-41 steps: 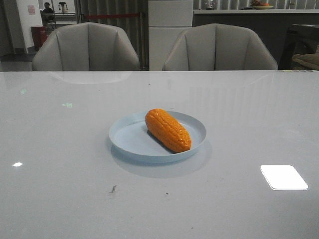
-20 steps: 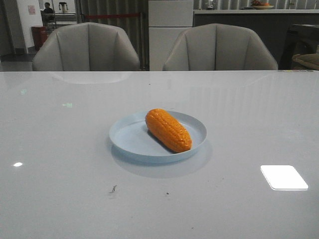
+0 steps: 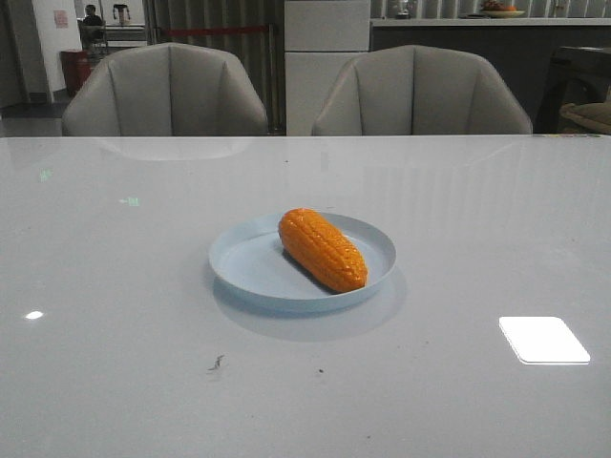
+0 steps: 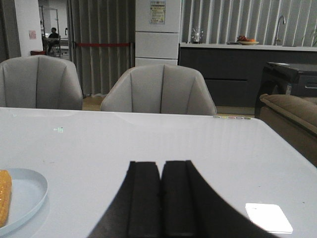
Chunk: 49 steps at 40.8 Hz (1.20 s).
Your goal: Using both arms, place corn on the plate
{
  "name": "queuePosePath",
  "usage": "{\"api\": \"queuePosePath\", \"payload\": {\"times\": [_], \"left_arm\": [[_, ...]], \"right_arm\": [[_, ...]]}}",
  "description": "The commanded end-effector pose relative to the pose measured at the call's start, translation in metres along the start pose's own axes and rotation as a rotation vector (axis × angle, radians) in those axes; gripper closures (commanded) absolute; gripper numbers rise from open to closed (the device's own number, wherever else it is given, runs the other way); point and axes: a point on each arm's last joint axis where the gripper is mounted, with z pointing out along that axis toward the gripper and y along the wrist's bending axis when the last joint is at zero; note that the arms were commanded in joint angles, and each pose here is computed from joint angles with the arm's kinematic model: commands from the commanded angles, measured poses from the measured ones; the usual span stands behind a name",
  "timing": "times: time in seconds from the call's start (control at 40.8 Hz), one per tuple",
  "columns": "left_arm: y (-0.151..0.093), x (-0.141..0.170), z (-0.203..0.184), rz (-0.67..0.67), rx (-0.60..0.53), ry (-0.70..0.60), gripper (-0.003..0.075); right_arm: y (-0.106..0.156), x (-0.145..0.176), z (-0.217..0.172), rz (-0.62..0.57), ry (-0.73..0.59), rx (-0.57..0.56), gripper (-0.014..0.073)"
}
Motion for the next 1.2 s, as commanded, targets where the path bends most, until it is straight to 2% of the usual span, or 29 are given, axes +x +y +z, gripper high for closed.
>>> {"api": "queuePosePath", "payload": {"times": [0.0, 0.098, 0.368, 0.613, 0.711, 0.907, 1.176], "left_arm": [[-0.001, 0.005, 0.0, -0.017, -0.008, -0.06, 0.0624], [-0.001, 0.005, 0.0, -0.017, -0.008, -0.06, 0.0624], [-0.001, 0.005, 0.0, -0.017, -0.008, -0.06, 0.0624], [-0.001, 0.005, 0.0, -0.017, -0.008, -0.06, 0.0624], [-0.001, 0.005, 0.0, -0.017, -0.008, -0.06, 0.0624], [-0.001, 0.005, 0.0, -0.017, -0.008, -0.06, 0.0624], [-0.001, 0.005, 0.0, -0.017, -0.008, -0.06, 0.0624]], "right_arm": [[0.0, -0.01, -0.006, 0.0, -0.071, 0.006, 0.0538], [0.0, -0.007, -0.005, 0.003, -0.029, -0.004, 0.0538], [0.006, -0.001, -0.006, 0.027, 0.029, -0.117, 0.0538], [0.006, -0.001, -0.006, 0.034, 0.03, -0.117, 0.0538], [0.006, -0.002, -0.006, 0.126, 0.03, -0.116, 0.0538], [0.006, 0.001, -0.006, 0.073, 0.062, -0.111, 0.0538], [0.003, 0.005, -0.006, 0.118, 0.097, -0.054, 0.0538]]}}
